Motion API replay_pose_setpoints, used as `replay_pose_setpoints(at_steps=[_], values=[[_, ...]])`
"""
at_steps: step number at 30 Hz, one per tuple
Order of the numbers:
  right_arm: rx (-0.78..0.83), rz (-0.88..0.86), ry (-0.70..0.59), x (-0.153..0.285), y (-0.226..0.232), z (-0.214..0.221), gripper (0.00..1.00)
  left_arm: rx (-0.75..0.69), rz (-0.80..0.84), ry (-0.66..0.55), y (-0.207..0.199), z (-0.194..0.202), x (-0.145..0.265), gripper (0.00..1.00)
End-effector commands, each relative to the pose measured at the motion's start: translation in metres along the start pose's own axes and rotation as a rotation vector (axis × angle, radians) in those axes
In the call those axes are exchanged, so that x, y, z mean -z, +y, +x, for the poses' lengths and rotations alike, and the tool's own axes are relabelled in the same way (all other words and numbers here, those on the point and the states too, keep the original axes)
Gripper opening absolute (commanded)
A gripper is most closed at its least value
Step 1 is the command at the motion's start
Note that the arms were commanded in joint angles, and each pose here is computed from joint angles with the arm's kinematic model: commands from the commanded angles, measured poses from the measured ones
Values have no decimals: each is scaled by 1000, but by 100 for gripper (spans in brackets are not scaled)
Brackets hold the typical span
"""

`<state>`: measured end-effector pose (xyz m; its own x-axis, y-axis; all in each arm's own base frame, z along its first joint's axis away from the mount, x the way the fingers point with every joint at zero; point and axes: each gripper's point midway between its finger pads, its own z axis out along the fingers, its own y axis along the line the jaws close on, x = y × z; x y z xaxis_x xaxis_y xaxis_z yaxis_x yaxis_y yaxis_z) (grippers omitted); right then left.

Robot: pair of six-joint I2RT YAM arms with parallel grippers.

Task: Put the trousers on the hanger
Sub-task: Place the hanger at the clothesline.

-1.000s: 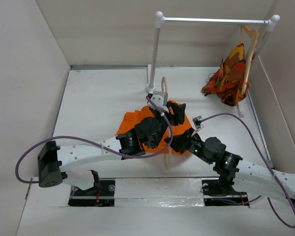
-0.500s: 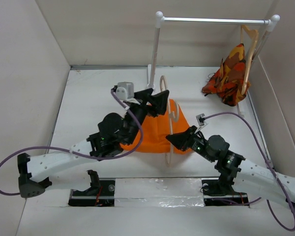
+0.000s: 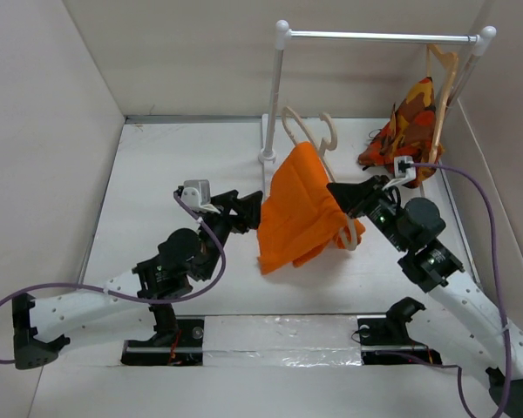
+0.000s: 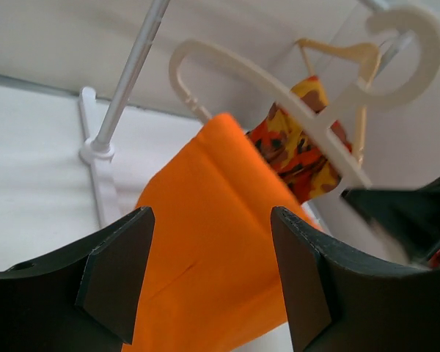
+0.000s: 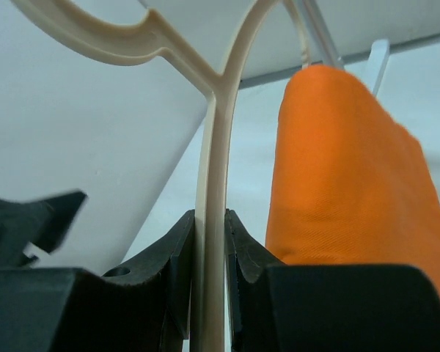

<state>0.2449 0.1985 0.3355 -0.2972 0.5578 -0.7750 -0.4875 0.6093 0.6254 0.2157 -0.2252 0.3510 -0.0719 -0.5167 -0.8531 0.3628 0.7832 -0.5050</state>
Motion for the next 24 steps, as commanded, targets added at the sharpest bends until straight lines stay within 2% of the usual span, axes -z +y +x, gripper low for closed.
replay_pose_setpoints(at_steps=[1, 8, 12, 19, 24], values=[[60, -207, -196, 4, 63, -81, 0, 26, -25, -14, 14, -3, 8, 62], [55, -218, -276, 1, 66, -118, 0, 19, -48, -21, 38, 7, 19, 62], [68, -158, -326, -4, 54, -139, 0, 18, -29, -4, 39, 14, 22, 61], [100, -40, -365, -30, 29, -175, 0, -11, 23, 65, 35, 38, 24, 61], [127, -88, -387, -46, 25, -203, 0, 3, 41, 127, 40, 60, 31, 59]])
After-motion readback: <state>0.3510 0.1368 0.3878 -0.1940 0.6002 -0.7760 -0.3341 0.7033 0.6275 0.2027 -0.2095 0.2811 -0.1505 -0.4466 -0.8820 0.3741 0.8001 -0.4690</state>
